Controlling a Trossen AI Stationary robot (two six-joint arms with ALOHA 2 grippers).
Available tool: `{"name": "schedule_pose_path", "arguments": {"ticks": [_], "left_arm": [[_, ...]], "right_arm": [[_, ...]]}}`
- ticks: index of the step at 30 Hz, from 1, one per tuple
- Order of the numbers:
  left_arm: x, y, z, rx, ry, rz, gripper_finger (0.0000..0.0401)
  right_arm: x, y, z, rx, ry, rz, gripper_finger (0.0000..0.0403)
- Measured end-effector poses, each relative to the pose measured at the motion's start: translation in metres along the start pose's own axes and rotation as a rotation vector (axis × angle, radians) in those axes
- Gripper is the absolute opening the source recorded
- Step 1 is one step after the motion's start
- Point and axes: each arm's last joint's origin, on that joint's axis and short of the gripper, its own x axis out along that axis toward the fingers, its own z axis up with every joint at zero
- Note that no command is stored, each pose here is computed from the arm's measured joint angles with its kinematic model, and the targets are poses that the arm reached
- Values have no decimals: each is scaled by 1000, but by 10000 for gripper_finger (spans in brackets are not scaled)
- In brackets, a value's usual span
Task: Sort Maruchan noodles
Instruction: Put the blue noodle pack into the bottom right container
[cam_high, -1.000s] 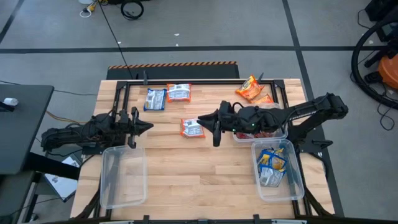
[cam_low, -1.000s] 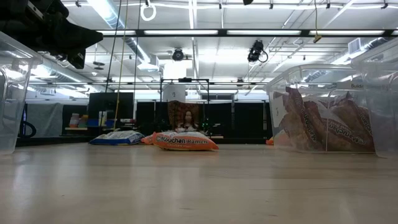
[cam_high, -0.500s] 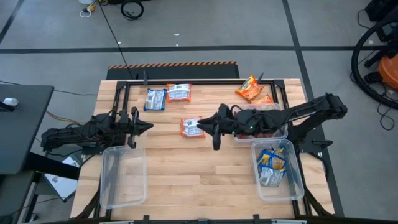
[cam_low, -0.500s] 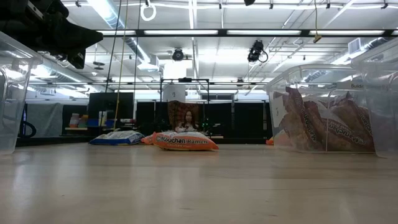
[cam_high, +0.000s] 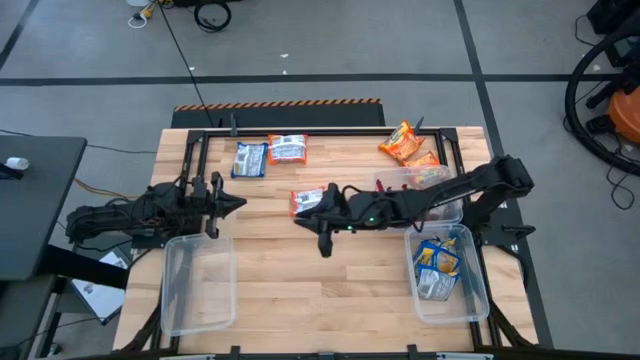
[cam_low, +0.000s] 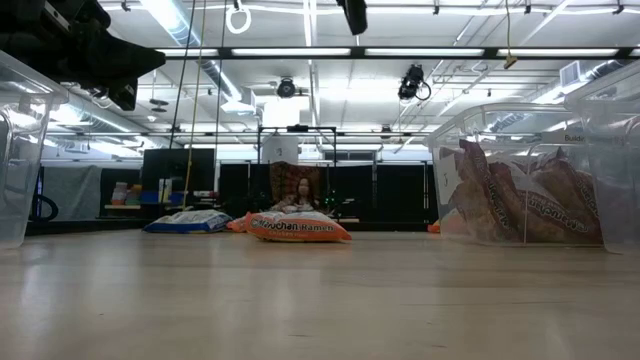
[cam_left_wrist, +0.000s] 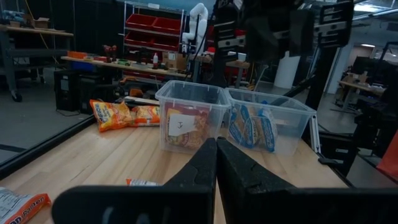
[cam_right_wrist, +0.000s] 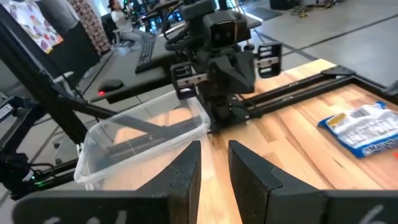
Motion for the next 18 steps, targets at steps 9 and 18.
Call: {"name": "schedule_pose_path", "arguments": {"ticks": [9,18], "left_arm": [[0,0,0,0,0,0,14],[0,0,0,0,0,0,14]], "right_arm": [[29,5,9,-27,22,38,87],[62,22,11,-101,104,92,88]]}}
